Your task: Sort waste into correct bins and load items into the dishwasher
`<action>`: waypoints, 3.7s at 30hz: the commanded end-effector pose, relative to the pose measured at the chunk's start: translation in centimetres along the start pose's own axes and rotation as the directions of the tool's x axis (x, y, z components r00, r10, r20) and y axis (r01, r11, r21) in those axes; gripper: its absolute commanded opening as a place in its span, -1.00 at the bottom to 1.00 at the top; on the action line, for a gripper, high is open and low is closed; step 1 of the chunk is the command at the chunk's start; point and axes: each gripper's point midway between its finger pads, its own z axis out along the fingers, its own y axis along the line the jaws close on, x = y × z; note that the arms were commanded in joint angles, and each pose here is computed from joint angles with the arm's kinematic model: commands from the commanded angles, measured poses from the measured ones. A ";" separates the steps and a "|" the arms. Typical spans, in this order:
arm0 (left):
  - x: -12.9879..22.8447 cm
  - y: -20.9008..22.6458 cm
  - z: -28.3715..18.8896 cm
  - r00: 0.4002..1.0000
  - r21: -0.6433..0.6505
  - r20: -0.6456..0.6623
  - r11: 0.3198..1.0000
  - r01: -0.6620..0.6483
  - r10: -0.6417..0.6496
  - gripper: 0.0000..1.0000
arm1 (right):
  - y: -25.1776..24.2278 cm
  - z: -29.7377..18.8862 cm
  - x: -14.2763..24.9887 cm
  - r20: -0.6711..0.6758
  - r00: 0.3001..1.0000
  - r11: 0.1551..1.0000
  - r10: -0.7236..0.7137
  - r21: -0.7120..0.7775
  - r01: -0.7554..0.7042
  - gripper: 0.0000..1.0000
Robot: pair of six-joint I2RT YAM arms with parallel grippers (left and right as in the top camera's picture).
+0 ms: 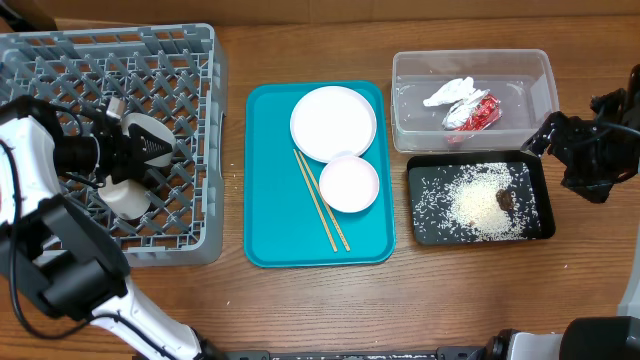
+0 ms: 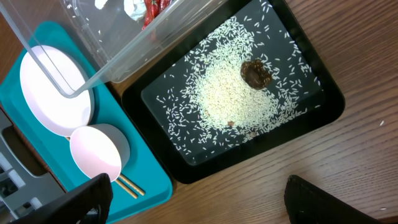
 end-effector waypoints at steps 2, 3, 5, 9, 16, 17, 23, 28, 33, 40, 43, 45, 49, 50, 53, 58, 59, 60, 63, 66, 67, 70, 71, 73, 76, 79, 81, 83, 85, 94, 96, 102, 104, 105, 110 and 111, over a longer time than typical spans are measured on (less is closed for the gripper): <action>1.1 -1.3 -3.3 0.997 -0.135 0.055 0.989 0.061 -0.054 0.72 | 0.5 -1.1 0.0 0.037 0.999 1.000 -0.012 -0.023 0.012 0.80; 1.3 -1.4 -3.7 0.996 -0.157 0.063 0.985 0.072 -0.063 0.75 | 0.5 -1.1 0.0 0.037 0.999 1.000 -0.012 -0.023 0.013 0.80; 1.5 -2.3 -4.6 0.995 -0.172 0.085 0.983 0.063 -0.049 0.96 | 0.5 -1.1 0.0 0.037 0.999 1.000 -0.012 -0.023 0.013 0.80; 1.8 -4.5 -6.1 0.991 -0.185 0.135 0.983 0.011 0.014 1.00 | 0.5 -1.1 0.0 0.037 0.999 1.000 -0.012 -0.023 0.013 0.80; 2.9 -11.0 -7.8 0.951 -0.224 0.210 0.958 -0.180 0.228 1.00 | 0.5 -1.1 0.0 0.037 0.999 1.000 -0.012 -0.023 0.012 0.81; 3.1 -12.2 -7.6 0.940 -0.226 0.213 0.949 -0.219 0.268 1.00 | 0.5 -1.1 0.0 0.037 0.999 1.000 -0.012 -0.023 0.012 0.81; 4.3 -19.6 -4.5 0.855 -0.255 0.180 0.863 -0.437 0.486 1.00 | 0.5 -1.1 0.0 0.037 0.999 1.000 -0.012 -0.023 0.012 0.82; 5.9 -25.9 0.8 0.740 -0.160 0.117 0.748 -0.644 0.662 1.00 | 0.5 -1.1 0.1 0.034 0.999 1.000 -0.011 -0.023 0.012 0.86; 6.5 -29.5 6.5 0.643 -0.133 0.068 0.646 -0.752 0.762 1.00 | -0.3 -1.1 0.2 0.031 0.999 1.000 -0.005 0.022 0.005 0.92; 7.7 -29.1 14.6 0.570 -0.312 -0.112 0.515 -0.798 0.814 1.00 | -1.3 -1.2 0.3 0.034 0.999 0.997 0.001 0.076 -0.004 0.99; 9.7 -28.7 18.2 0.528 -0.315 -0.211 0.454 -0.833 0.823 1.00 | -1.3 -1.1 0.3 0.034 0.999 0.997 0.001 0.076 -0.004 1.00; 11.1 -28.0 20.3 0.509 -0.299 -0.277 0.430 -0.852 0.815 1.00 | -1.3 -1.2 0.3 0.035 0.999 0.997 0.001 0.076 -0.004 1.00; 13.7 -25.4 24.2 0.513 -0.268 -0.407 0.438 -0.858 0.756 1.00 | -1.3 -1.2 0.3 0.034 0.999 0.997 0.001 0.076 -0.003 1.00; 14.2 -24.7 25.0 0.525 -0.271 -0.433 0.450 -0.851 0.732 1.00 | -1.3 -1.2 0.3 0.034 0.999 0.997 0.001 0.076 -0.003 1.00; 15.5 -22.7 27.1 0.538 -0.257 -0.501 0.477 -0.840 0.678 0.93 | -1.3 -1.2 0.3 0.035 0.999 0.997 0.001 0.076 -0.003 1.00; 17.3 -20.1 29.7 0.530 -0.214 -0.586 0.515 -0.830 0.612 0.68 | -1.3 -1.2 0.3 0.035 0.999 0.997 0.001 0.076 -0.003 1.00; 17.5 -19.5 30.1 0.528 -0.212 -0.604 0.519 -0.828 0.597 0.57 | -1.3 -1.2 0.3 0.035 0.999 0.997 0.001 0.076 -0.004 1.00; 17.7 -19.0 30.4 0.527 -0.213 -0.617 0.520 -0.827 0.585 0.48 | -1.3 -1.2 0.3 0.035 0.999 0.997 0.001 0.076 -0.003 1.00; 18.4 -17.2 31.3 0.517 -0.217 -0.665 0.524 -0.824 0.539 0.16 | -1.3 -1.2 0.3 0.035 0.999 0.997 0.001 0.076 -0.004 1.00; 18.6 -16.6 31.5 0.515 -0.218 -0.678 0.525 -0.823 0.525 -0.09 | -1.3 -1.2 0.3 0.035 0.999 0.997 0.001 0.076 -0.004 1.00; 18.6 -16.7 31.5 0.515 -0.217 -0.678 0.526 -0.822 0.525 -0.23 | -1.3 -1.2 0.3 0.035 0.999 0.997 0.001 0.076 -0.004 1.00; 18.6 -16.9 31.5 0.516 -0.213 -0.672 0.529 -0.821 0.531 -0.78 | -1.3 -1.2 0.3 0.035 0.999 0.997 0.001 0.076 -0.003 1.00; 18.6 -16.9 31.5 0.517 -0.213 -0.671 0.529 -0.821 0.532 -0.92 | -1.3 -1.2 0.3 0.035 0.999 0.997 0.001 0.076 -0.004 1.00; 18.5 -17.0 31.5 0.517 -0.213 -0.670 0.529 -0.821 0.533 -0.92 | -1.3 -1.2 0.3 0.035 0.999 0.997 0.001 0.076 -0.004 1.00; 18.3 -17.6 31.2 0.518 -0.213 -0.667 0.529 -0.822 0.535 -0.92 | -1.3 -1.2 0.3 0.034 0.999 0.997 0.001 0.076 -0.004 1.00; 17.5 -19.3 30.3 0.523 -0.218 -0.645 0.521 -0.825 0.557 -0.92 | -1.3 -1.2 0.3 0.034 0.999 0.997 0.001 0.076 -0.004 1.00; 16.6 -20.9 29.5 0.529 -0.225 -0.619 0.513 -0.828 0.581 -0.92 | -1.3 -1.2 0.3 0.034 0.999 0.997 0.001 0.076 -0.004 1.00; 15.3 -22.8 28.3 0.540 -0.237 -0.578 0.507 -0.829 0.612 -0.92 | -1.3 -1.2 0.3 0.034 0.999 0.997 0.001 0.076 -0.004 1.00; 13.8 -24.6 26.8 0.565 -0.259 -0.530 0.514 -0.818 0.632 -0.92 | -1.3 -1.2 0.3 0.034 0.999 0.997 0.001 0.076 -0.004 1.00; 5.0 -27.4 17.3 0.728 -0.305 -0.277 0.661 -0.685 0.627 -0.92 | -1.3 -1.2 0.3 0.034 0.999 0.997 0.001 0.076 -0.004 1.00; 3.4 -26.9 15.7 0.757 -0.278 -0.233 0.704 -0.653 0.610 -0.92 | -1.3 -1.2 0.3 0.034 0.999 0.997 0.001 0.076 -0.004 1.00; -0.6 -25.0 11.2 0.821 -0.060 -0.108 0.821 -0.568 0.560 -0.92 | -1.3 -1.2 0.3 0.034 0.999 0.997 0.001 0.076 -0.004 1.00; -1.7 -24.6 9.5 0.837 0.021 -0.054 0.839 -0.544 0.544 -0.92 | -1.3 -1.2 0.3 0.034 0.999 0.997 0.001 0.076 -0.004 1.00; -2.4 -24.3 8.5 0.846 0.061 -0.023 0.845 -0.531 0.533 -0.92 | -1.3 -1.2 0.3 0.034 0.999 0.997 0.001 0.076 -0.004 1.00; -5.0 -21.5 4.8 0.877 0.139 0.082 0.866 -0.480 0.473 -0.92 | -1.3 -1.2 0.3 0.034 0.999 0.997 0.001 0.076 -0.004 1.00; -5.4 -20.9 4.3 0.884 0.147 0.096 0.872 -0.467 0.457 -0.92 | -1.3 -1.2 0.3 0.034 0.999 0.997 0.001 0.076 -0.004 1.00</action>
